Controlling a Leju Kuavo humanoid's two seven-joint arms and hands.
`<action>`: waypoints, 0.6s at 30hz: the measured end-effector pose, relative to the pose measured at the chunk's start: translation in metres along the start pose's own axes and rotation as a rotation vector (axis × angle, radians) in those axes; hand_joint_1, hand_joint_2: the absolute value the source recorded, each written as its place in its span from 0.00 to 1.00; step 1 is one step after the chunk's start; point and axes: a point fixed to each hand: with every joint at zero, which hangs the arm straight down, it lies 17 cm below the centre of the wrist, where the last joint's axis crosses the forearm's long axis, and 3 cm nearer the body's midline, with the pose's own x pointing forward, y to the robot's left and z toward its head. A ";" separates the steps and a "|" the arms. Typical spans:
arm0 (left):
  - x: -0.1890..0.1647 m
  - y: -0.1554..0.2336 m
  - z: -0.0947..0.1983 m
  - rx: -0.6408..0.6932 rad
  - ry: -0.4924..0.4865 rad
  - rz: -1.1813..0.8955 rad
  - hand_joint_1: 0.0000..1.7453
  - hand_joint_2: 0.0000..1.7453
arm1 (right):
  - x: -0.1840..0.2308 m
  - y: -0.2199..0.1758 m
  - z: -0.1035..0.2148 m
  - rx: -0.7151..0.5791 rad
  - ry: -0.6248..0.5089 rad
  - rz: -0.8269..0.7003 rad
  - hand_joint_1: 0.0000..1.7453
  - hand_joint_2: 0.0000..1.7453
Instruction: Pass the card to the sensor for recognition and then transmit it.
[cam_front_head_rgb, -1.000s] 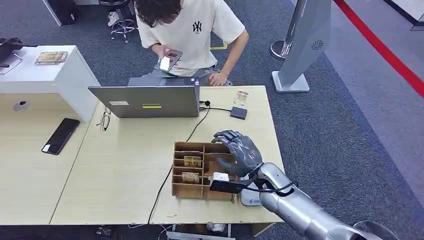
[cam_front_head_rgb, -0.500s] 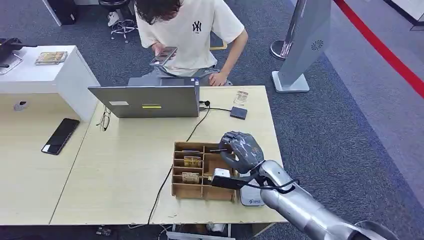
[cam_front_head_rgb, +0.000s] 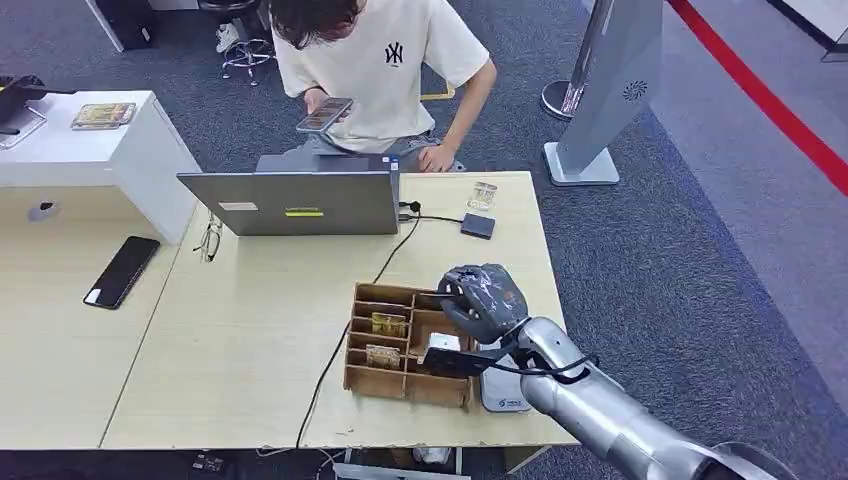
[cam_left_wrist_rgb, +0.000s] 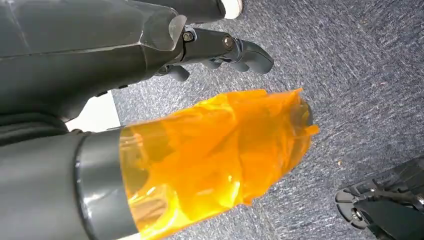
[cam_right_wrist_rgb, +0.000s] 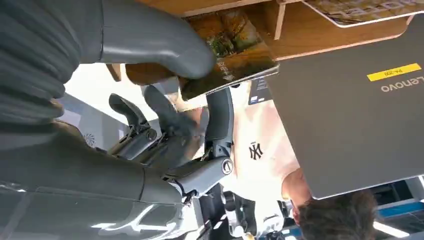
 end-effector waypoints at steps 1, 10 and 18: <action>0.000 0.000 0.000 0.000 0.000 0.001 0.00 0.00 | 0.000 0.000 0.000 0.000 0.000 0.000 0.94 1.00; 0.001 0.000 0.000 0.000 -0.007 0.005 0.00 0.00 | -0.004 0.000 -0.002 0.023 0.035 -0.174 0.94 1.00; 0.003 0.000 0.000 0.001 -0.018 0.009 0.00 0.00 | -0.005 -0.012 -0.006 0.002 0.049 -0.383 0.94 1.00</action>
